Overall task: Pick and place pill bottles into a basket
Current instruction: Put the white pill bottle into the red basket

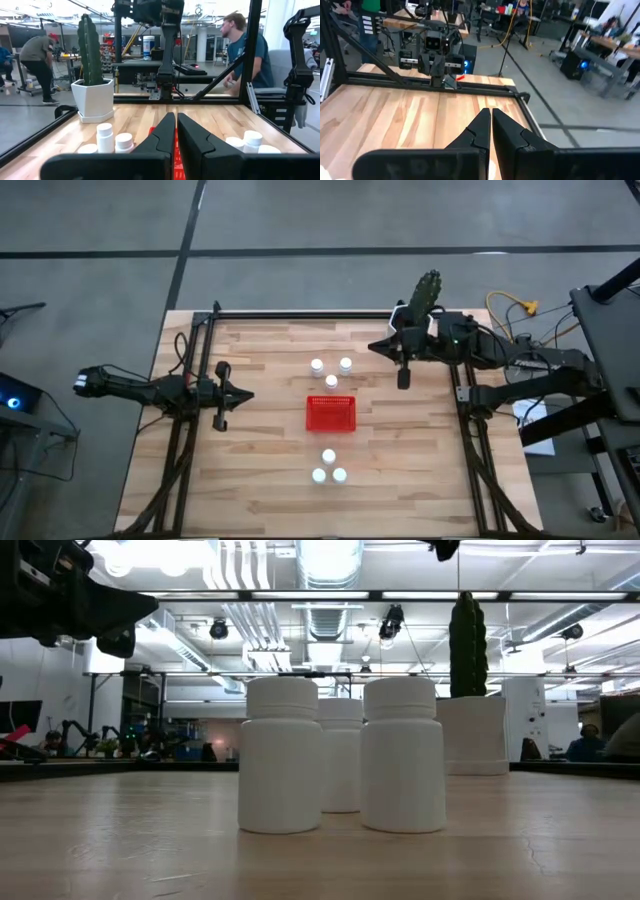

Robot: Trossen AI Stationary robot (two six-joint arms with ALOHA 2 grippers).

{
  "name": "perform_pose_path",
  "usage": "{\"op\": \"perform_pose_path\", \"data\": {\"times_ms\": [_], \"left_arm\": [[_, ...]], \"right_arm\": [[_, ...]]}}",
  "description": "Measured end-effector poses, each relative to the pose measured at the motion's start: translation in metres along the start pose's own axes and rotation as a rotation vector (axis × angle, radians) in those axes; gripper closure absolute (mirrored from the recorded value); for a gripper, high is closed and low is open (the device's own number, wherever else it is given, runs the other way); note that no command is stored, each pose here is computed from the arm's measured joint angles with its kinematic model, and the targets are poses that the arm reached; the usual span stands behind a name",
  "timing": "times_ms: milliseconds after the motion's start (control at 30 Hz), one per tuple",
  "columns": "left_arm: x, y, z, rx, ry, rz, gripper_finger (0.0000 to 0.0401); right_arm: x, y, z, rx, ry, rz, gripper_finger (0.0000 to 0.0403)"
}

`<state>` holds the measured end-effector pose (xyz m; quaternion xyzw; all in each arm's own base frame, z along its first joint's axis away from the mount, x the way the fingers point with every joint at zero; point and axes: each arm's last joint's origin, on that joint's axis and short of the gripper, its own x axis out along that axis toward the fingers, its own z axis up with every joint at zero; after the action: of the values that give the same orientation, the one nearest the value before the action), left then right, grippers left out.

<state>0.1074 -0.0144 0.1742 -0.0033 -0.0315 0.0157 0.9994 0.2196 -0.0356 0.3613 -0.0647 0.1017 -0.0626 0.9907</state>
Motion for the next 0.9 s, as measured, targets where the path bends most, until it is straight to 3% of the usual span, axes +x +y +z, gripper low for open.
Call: {"op": "perform_pose_path", "data": {"times_ms": [167,333,633,900], "left_arm": [[0.000,0.000,0.000,0.000,0.000,0.000,0.0401],[0.000,0.000,0.000,0.000,0.000,-0.001,0.0401],[0.000,0.000,0.000,0.000,0.001,-0.001,0.0401],[0.000,0.000,-0.001,0.001,0.008,-0.001,0.0401]], "right_arm": [[0.015,0.001,0.000,-0.036,0.090,0.074,0.0394],[0.038,0.002,-0.007,-0.045,0.272,0.115,0.0378],[0.074,-0.011,-0.005,-0.054,0.437,0.000,0.0270],[0.095,-0.022,-0.008,-0.034,0.529,-0.014,0.0191]]}}
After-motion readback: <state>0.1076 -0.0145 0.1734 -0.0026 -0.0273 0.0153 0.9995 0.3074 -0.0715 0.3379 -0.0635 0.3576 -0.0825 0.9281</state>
